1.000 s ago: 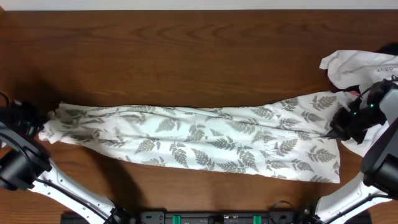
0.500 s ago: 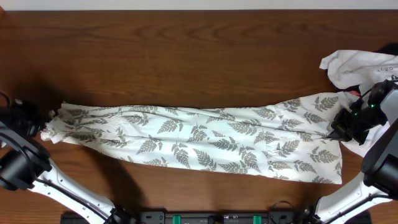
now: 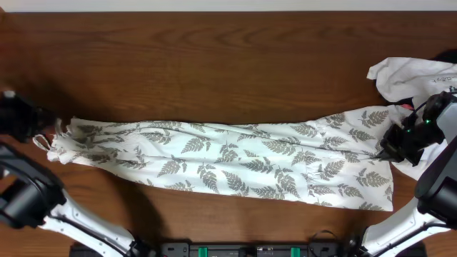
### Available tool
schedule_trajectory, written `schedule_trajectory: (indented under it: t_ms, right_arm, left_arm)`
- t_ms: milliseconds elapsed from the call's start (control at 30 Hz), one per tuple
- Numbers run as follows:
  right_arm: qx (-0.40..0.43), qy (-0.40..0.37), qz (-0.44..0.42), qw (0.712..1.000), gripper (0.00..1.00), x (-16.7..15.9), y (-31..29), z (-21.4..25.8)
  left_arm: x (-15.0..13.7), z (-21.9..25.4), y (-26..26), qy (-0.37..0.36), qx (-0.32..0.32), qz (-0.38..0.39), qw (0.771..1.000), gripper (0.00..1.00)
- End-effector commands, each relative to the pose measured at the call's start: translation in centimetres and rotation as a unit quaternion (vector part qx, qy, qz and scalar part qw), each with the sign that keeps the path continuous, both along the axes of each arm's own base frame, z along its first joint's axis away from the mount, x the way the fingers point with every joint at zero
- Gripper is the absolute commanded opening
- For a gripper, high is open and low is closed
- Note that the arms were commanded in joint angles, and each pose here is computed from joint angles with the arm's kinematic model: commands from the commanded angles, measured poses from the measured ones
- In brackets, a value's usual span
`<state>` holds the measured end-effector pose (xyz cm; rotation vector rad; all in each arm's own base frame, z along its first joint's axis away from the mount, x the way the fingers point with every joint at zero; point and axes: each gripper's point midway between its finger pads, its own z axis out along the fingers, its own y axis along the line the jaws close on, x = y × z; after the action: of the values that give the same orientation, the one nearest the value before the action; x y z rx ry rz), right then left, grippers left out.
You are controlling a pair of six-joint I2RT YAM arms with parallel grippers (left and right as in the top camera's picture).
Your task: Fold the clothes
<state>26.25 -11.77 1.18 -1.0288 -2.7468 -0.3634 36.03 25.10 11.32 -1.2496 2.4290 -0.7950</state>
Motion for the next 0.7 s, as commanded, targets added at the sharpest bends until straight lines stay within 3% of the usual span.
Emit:
schedule_trajectory:
  t_ms: [0, 67, 200, 300, 400, 667]
  right_arm:
    - [-0.01, 0.003, -0.008, 1.0, 0.01, -0.2, -0.6, 0.1]
    - [-0.01, 0.003, -0.008, 1.0, 0.01, -0.2, -0.6, 0.1]
    - [-0.01, 0.003, -0.008, 1.0, 0.01, -0.2, -0.6, 0.1]
    - [-0.01, 0.003, -0.008, 1.0, 0.01, -0.2, -0.5, 0.1]
    - [-0.008, 0.005, -0.008, 1.0, 0.01, -0.4, -0.5, 0.1]
    - [-0.006, 0.006, -0.002, 1.0, 0.01, -0.5, -0.4, 0.1]
  left_arm:
    - [0.3, 5.0, -1.5, -0.042, 0.039, -0.028, 0.998, 0.23]
    - [-0.7, 5.6, -2.7, -0.014, 0.043, -0.035, 0.998, 0.23]
    - [-5.0, 3.6, -5.1, 0.134, 0.055, -0.053, 0.988, 0.25]
    - [-5.8, 1.9, -5.8, 0.179, 0.055, -0.044, 0.981, 0.47]
    - [-7.9, -0.5, -4.5, 0.248, 0.088, -0.006, 0.965, 0.54]
    - [-8.0, -3.6, -2.5, 0.245, 0.117, 0.027, 0.962, 0.56]
